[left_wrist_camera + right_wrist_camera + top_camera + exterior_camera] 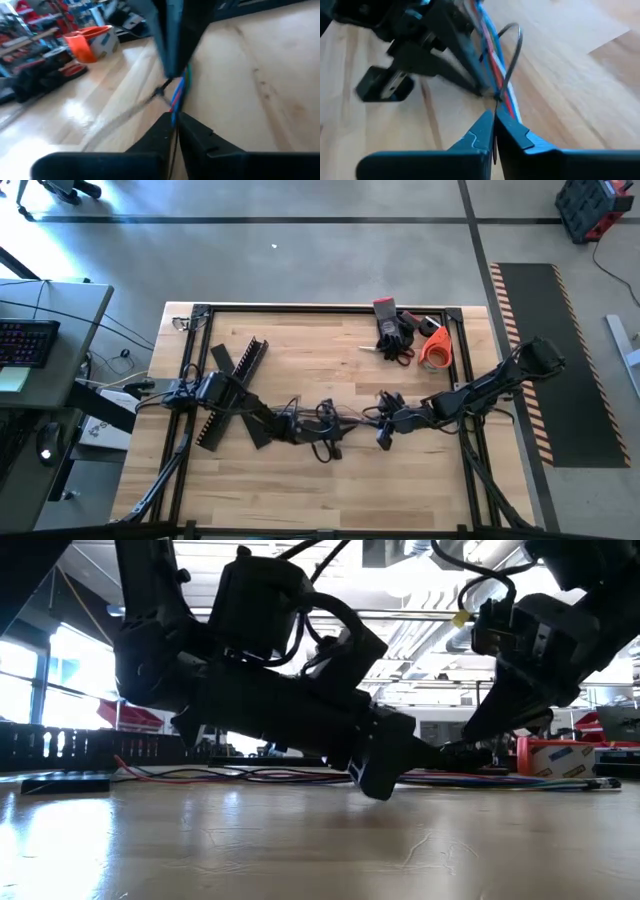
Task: Ziptie cables
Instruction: Wrap the cable wires with the black zip tie
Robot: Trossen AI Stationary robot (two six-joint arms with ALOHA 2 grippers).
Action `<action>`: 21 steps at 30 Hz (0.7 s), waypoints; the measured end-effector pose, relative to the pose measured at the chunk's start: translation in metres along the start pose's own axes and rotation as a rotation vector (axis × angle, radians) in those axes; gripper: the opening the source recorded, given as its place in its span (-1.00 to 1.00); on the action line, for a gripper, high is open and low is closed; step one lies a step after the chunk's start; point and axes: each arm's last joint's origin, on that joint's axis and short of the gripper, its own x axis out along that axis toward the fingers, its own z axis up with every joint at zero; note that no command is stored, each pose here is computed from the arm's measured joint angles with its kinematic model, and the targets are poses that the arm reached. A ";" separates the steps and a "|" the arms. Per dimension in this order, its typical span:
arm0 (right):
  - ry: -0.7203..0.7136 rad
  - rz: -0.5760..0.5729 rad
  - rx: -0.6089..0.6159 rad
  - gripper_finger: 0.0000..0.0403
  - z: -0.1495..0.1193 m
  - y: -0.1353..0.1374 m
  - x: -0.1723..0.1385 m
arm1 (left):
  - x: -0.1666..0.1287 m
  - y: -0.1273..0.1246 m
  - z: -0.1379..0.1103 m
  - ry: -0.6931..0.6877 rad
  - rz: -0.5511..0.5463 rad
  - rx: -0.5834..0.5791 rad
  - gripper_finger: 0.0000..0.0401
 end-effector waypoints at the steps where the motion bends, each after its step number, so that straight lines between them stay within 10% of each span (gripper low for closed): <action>1: -0.010 -0.010 -0.002 -0.99 0.000 0.000 0.000 | 0.001 0.001 0.001 -0.002 -0.015 -0.019 -0.80; 10: -0.014 -0.034 -0.063 -1.00 0.002 0.001 0.000 | -0.008 0.022 0.054 0.022 -0.131 -0.075 -0.22; 21: 0.135 -0.240 -0.306 -1.00 0.042 0.028 -0.016 | -0.051 0.044 0.079 0.443 -0.222 0.077 -0.15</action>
